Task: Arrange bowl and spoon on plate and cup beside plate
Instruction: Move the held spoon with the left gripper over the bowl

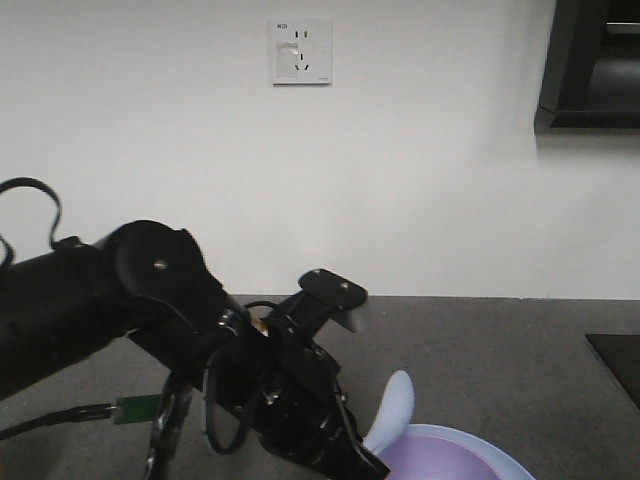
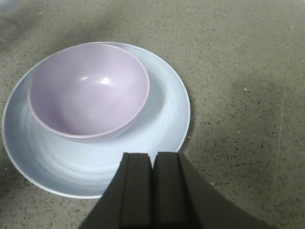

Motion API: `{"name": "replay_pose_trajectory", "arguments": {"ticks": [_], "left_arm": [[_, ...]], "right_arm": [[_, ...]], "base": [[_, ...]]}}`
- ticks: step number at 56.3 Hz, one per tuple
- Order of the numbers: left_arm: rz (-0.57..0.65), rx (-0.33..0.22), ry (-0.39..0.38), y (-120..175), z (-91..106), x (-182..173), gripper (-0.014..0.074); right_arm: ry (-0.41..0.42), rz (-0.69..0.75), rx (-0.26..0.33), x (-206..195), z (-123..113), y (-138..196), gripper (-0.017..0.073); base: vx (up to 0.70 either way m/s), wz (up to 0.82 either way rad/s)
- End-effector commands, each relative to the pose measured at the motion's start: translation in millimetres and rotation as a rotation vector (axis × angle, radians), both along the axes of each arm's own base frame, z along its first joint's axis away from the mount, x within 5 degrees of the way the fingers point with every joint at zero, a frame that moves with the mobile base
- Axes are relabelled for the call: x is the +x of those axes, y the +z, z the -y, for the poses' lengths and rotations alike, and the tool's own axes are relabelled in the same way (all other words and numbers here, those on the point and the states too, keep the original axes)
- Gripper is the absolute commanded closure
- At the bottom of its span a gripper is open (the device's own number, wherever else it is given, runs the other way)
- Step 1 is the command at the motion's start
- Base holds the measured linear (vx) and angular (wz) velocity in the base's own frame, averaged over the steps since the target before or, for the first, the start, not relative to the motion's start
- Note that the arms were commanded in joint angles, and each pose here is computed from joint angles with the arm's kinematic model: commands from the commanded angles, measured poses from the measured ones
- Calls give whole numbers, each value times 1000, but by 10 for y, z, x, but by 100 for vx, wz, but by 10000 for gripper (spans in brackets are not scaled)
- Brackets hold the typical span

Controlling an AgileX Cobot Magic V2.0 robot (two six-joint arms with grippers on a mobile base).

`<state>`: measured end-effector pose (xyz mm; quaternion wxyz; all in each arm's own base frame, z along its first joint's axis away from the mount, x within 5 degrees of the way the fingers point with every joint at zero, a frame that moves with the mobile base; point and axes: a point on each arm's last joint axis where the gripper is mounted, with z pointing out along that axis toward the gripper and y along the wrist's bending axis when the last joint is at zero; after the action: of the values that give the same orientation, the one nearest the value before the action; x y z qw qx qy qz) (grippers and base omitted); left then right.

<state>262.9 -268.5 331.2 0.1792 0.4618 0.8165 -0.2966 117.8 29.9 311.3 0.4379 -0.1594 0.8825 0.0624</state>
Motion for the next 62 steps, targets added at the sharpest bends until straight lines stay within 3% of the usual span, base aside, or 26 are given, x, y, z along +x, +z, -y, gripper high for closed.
{"name": "replay_pose_trajectory", "arguments": {"ticks": [1, 8, 20, 27, 47, 54, 62], "left_arm": [[6, -79, -18, 213, 138, -53, 594], [-8, -68, -36, 91, 301, -4, 590], [4, -75, 8, -20, 421, 123, 545], [10, -78, 19, -57, 443, 157, 465], [9, -47, 9, -92, 431, 158, 96], [40, -36, 4, -34, 398, 148, 43], [93, 19, -17, 148, 302, 114, 39]], "right_arm": [[-14, 97, 13, 38, 6, 143, 568], [-14, 97, 13, 38, 6, 143, 568], [-14, 97, 13, 38, 6, 143, 568], [-14, 97, 13, 38, 6, 143, 568], [-14, 96, 17, 37, 4, 143, 568], [-14, 96, 17, 37, 4, 143, 568], [-14, 96, 17, 37, 4, 143, 568]], "base": [[0, 0], [0, 0], [0, 0], [0, 0], [0, 0], [0, 0], [0, 0]]}}
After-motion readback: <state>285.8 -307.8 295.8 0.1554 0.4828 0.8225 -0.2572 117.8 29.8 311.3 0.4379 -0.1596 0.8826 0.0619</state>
